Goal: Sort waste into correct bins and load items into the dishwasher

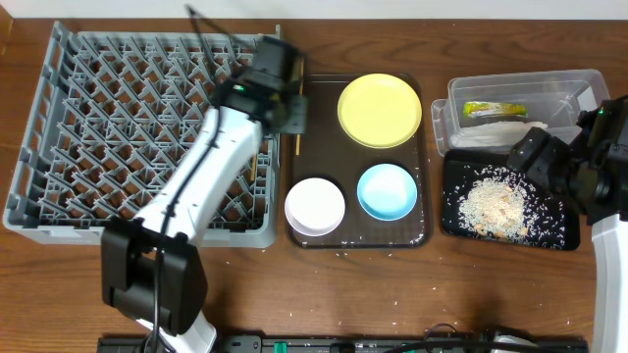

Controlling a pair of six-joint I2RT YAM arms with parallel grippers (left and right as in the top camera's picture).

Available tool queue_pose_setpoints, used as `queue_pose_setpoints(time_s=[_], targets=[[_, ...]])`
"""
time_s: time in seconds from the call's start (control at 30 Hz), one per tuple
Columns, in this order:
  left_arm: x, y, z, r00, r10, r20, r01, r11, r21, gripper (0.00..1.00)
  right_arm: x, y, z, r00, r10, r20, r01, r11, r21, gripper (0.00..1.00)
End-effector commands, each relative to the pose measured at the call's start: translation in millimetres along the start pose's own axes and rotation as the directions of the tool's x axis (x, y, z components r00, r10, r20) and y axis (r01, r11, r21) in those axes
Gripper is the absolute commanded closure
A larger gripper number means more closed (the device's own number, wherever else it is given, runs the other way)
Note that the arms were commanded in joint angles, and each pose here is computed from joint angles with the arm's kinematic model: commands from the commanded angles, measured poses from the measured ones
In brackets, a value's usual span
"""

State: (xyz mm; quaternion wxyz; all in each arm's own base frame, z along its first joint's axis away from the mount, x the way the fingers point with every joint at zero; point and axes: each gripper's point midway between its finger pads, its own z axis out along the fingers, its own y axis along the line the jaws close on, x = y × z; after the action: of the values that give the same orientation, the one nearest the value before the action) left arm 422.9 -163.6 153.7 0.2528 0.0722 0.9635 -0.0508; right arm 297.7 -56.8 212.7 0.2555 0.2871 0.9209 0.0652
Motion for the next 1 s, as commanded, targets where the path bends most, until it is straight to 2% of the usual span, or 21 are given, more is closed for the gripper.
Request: queue_pose_setpoints(time_s=[0.0, 0.07, 0.3, 0.47, 0.57, 0.77, 0.9, 0.97], targets=[[-4, -23, 17, 0.995, 0.095, 0.034, -0.093, 0.994, -0.053, 0.58, -2, -1, -2, 1.0, 0.017, 0.009, -0.017, 1.0, 0.003, 0.01], [-7, -25, 40, 0.992, 0.116, 0.049, -0.111, 0.988, -0.108, 0.58, -2, -1, -2, 1.0, 0.017, 0.009, -0.017, 1.0, 0.003, 0.01], [5, -6, 130, 0.996, 0.087, 0.005, -0.086, 0.985, -0.147, 0.58, -2, -1, -2, 1.0, 0.017, 0.008, -0.017, 1.0, 0.003, 0.01], [29, 11, 167, 0.995, 0.07, -0.068, -0.08, 0.982, -0.172, 0.58, -2, -1, -2, 1.0, 0.017, 0.009, -0.017, 1.0, 0.003, 0.01], [38, 9, 174, 0.994, 0.061, -0.094, -0.076, 0.984, -0.163, 0.59, -2, -1, -2, 1.0, 0.017, 0.008, -0.017, 1.0, 0.003, 0.01], [51, -29, 175, 0.987, 0.06, -0.151, -0.051, 0.997, 0.058, 0.78, -2, -1, -2, 1.0, 0.017, 0.009, -0.017, 1.0, 0.003, 0.01], [53, -38, 173, 0.985, 0.06, -0.163, -0.042, 0.993, 0.112, 0.81, -2, -1, -2, 1.0, 0.017, 0.009, -0.017, 1.0, 0.003, 0.01], [53, -38, 173, 0.985, 0.06, -0.163, -0.042, 0.993, 0.111, 0.88, -2, -1, -2, 1.0, 0.017, 0.009, -0.017, 1.0, 0.003, 0.01]])
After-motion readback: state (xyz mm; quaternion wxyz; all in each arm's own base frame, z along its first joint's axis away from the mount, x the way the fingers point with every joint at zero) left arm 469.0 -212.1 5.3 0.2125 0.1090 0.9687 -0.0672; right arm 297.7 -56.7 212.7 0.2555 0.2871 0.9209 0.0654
